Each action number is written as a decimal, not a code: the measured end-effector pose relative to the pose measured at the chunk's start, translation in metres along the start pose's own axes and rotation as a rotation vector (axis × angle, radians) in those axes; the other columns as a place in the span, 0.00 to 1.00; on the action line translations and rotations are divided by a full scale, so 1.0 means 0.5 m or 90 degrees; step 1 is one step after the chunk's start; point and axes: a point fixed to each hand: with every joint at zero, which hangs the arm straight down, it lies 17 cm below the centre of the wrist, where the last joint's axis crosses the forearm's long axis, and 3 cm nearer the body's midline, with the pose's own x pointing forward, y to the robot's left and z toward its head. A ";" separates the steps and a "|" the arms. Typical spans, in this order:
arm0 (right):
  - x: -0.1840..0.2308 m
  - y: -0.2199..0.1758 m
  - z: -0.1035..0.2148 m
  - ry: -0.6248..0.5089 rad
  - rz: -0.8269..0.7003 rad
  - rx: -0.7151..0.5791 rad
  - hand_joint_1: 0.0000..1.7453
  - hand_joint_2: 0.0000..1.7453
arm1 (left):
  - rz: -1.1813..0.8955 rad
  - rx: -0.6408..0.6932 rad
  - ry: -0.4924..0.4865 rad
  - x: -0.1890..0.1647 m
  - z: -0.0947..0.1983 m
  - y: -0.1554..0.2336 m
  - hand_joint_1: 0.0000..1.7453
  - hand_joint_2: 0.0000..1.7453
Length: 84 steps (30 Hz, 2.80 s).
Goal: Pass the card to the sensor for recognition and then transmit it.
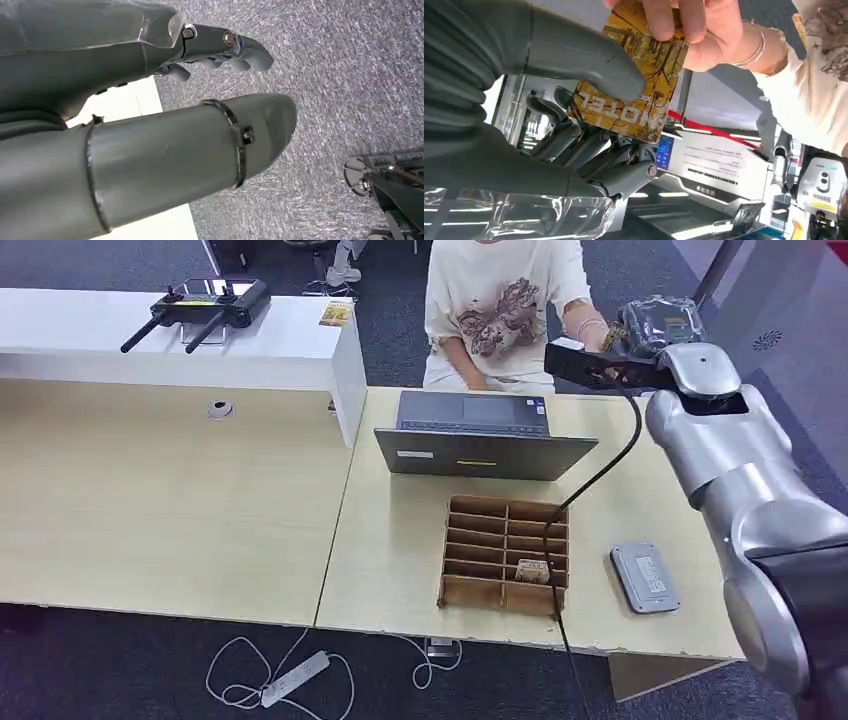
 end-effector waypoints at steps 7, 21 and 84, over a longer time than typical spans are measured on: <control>-0.002 0.002 0.000 0.002 0.002 0.001 0.00 1.00 | -0.001 -0.002 0.000 0.000 0.000 -0.001 0.00 0.00; 0.025 -0.048 0.001 -0.056 -0.293 -0.084 0.00 1.00 | 0.002 0.001 0.000 0.000 0.000 0.001 0.00 0.00; 0.096 0.093 0.664 -0.161 -0.648 -0.369 0.00 1.00 | 0.057 0.021 0.038 -0.016 0.002 -0.027 0.00 0.00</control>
